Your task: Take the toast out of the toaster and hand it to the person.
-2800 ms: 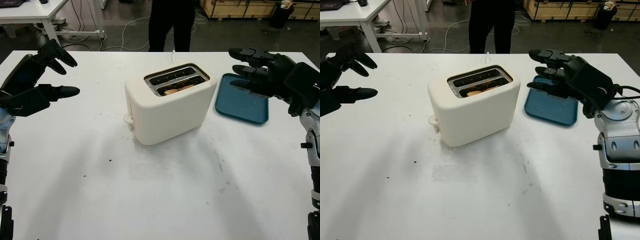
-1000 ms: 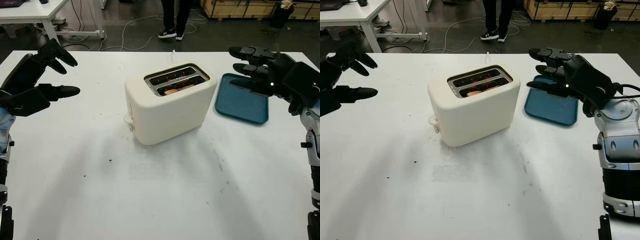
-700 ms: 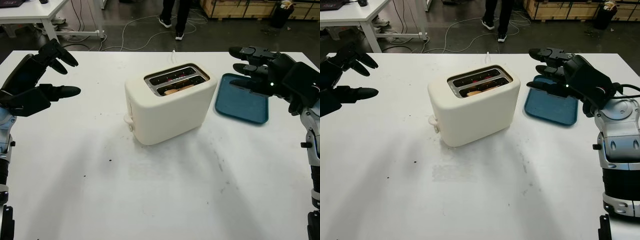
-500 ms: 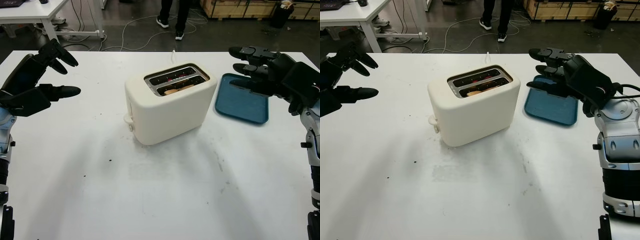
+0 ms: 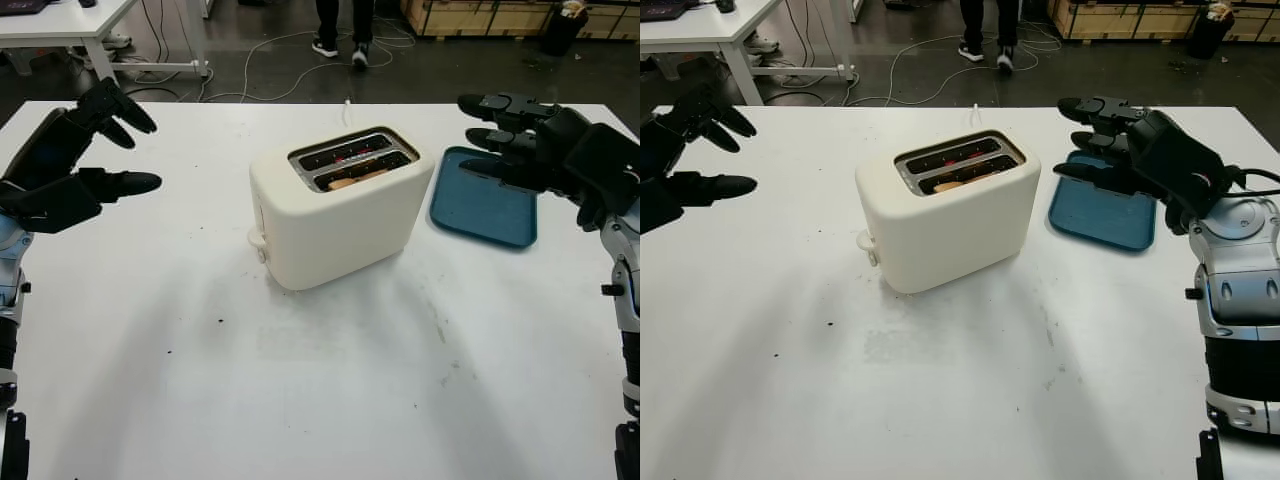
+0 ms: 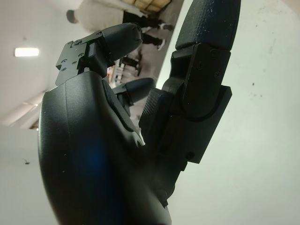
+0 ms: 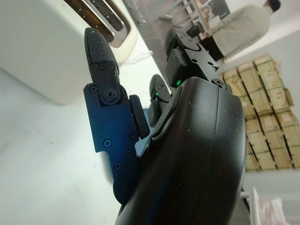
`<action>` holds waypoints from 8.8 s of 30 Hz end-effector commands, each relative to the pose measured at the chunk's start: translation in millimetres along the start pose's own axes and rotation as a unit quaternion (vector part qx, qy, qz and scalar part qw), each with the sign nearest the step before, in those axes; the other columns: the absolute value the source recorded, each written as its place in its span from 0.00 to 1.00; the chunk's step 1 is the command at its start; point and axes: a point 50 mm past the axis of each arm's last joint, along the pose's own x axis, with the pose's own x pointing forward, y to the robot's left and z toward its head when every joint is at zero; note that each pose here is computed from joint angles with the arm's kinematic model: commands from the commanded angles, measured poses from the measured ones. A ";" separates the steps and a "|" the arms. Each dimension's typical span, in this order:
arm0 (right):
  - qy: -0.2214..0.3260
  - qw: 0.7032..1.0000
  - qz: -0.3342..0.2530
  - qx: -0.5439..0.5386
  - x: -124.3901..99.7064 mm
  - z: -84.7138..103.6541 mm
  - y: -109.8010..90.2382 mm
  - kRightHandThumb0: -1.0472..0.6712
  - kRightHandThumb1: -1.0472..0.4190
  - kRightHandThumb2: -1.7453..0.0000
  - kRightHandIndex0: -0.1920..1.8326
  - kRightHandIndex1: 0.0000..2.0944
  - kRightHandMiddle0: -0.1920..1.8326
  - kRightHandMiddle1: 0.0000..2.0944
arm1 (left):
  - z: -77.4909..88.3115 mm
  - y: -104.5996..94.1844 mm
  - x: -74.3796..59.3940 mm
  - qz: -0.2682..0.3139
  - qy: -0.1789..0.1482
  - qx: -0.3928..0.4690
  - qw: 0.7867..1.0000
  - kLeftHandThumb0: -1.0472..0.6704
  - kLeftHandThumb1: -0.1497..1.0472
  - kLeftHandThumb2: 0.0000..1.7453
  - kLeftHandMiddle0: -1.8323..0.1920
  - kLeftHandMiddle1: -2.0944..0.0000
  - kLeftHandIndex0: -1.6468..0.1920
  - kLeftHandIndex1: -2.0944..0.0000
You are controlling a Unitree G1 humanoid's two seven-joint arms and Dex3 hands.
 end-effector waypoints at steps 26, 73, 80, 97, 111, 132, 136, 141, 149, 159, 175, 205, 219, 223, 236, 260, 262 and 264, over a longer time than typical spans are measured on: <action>-0.009 1.000 -0.003 0.002 0.8 5.2 -0.6 0.31 0.09 0.98 0.23 0.09 0.27 0.00 | 1.6 2.3 -0.2 0.008 -0.004 -0.008 1.000 0.00 0.89 0.13 0.91 0.20 0.90 0.25; -0.018 1.000 0.001 -0.014 0.1 6.5 -3.4 0.31 0.09 0.97 0.21 0.11 0.26 0.00 | 2.6 2.6 0.5 0.009 -0.005 0.002 1.000 0.00 0.89 0.14 0.91 0.20 0.90 0.25; -0.018 1.000 0.000 -0.005 0.3 6.1 -3.1 0.31 0.09 0.98 0.21 0.11 0.26 0.00 | 2.2 3.1 -0.1 0.010 -0.006 -0.001 1.000 0.00 0.89 0.14 0.91 0.21 0.90 0.26; -0.010 1.000 -0.001 0.007 0.2 6.9 -1.0 0.32 0.09 0.98 0.21 0.11 0.26 0.00 | 2.2 3.0 -0.1 0.009 -0.007 0.000 1.000 0.00 0.89 0.14 0.91 0.21 0.90 0.26; -0.011 1.000 0.001 0.007 0.4 7.3 0.1 0.33 0.09 0.98 0.20 0.12 0.26 0.00 | 1.7 2.8 -0.2 0.009 -0.008 -0.003 1.000 0.00 0.89 0.14 0.91 0.20 0.90 0.26; -0.015 1.000 -0.001 0.000 0.0 8.1 -0.6 0.32 0.09 0.98 0.20 0.13 0.26 0.00 | 2.2 2.7 -0.6 0.010 -0.007 -0.006 1.000 0.00 0.89 0.14 0.91 0.20 0.90 0.26; -0.013 1.000 -0.001 0.002 0.2 8.6 -0.2 0.32 0.09 0.98 0.20 0.13 0.26 0.00 | 1.9 3.2 -0.8 0.012 -0.008 -0.003 1.000 0.00 0.89 0.14 0.91 0.21 0.90 0.26; -0.016 1.000 0.003 0.003 0.3 6.7 -1.4 0.30 0.09 0.98 0.20 0.13 0.26 0.00 | 1.9 3.5 -0.4 0.010 -0.006 -0.007 1.000 0.00 0.89 0.14 0.91 0.21 0.90 0.26; -0.013 1.000 0.000 0.001 -0.1 8.7 -0.9 0.33 0.09 0.98 0.20 0.13 0.26 0.00 | 1.6 3.5 -0.2 0.012 -0.007 -0.007 1.000 0.00 0.89 0.14 0.91 0.21 0.90 0.26; -0.014 1.000 -0.002 0.000 0.1 7.9 -0.6 0.33 0.09 0.98 0.20 0.13 0.26 0.00 | 2.0 3.1 -0.6 0.012 -0.008 -0.005 1.000 0.00 0.89 0.13 0.91 0.20 0.90 0.26; -0.015 1.000 0.000 -0.005 0.0 8.4 -1.1 0.32 0.09 0.98 0.20 0.14 0.26 0.00 | 1.8 2.4 -0.5 0.011 -0.007 -0.008 1.000 0.00 0.89 0.13 0.91 0.20 0.90 0.26; -0.017 1.000 0.002 -0.004 1.0 8.9 -1.9 0.32 0.09 0.98 0.19 0.14 0.26 0.00 | 2.8 2.5 0.8 0.008 -0.003 0.000 1.000 0.00 0.89 0.13 0.91 0.20 0.90 0.25; -0.018 1.000 0.005 0.004 0.9 7.9 -1.6 0.33 0.09 0.98 0.19 0.13 0.25 0.00 | 2.7 2.3 0.6 0.009 -0.004 0.000 1.000 0.00 0.89 0.14 0.91 0.21 0.90 0.25; -0.016 1.000 0.000 0.000 0.5 6.9 -1.8 0.32 0.09 0.98 0.19 0.14 0.26 0.00 | 2.2 2.4 0.1 0.009 -0.004 0.000 1.000 0.00 0.89 0.14 0.91 0.21 0.90 0.26; -0.013 1.000 -0.001 0.004 0.7 7.7 -1.0 0.33 0.09 0.98 0.19 0.14 0.26 0.00 | 1.8 2.2 -0.1 0.010 -0.002 -0.007 1.000 0.00 0.89 0.13 0.91 0.20 0.90 0.25; -0.012 1.000 0.000 0.003 0.0 6.6 -1.2 0.31 0.09 0.98 0.19 0.16 0.26 0.00 | 1.8 1.9 -0.3 0.011 -0.004 -0.002 1.000 0.00 0.89 0.13 0.91 0.20 0.90 0.25; -0.011 1.000 -0.001 0.002 0.0 7.2 -0.8 0.32 0.09 0.98 0.19 0.16 0.26 0.00 | 1.9 1.9 -0.1 0.012 -0.003 -0.005 1.000 0.00 0.89 0.13 0.91 0.20 0.90 0.25; -0.012 1.000 -0.002 0.001 0.1 7.7 -0.8 0.33 0.09 0.98 0.19 0.16 0.26 0.00 | 2.2 2.2 -0.2 0.011 -0.003 -0.005 1.000 0.00 0.89 0.13 0.91 0.20 0.90 0.25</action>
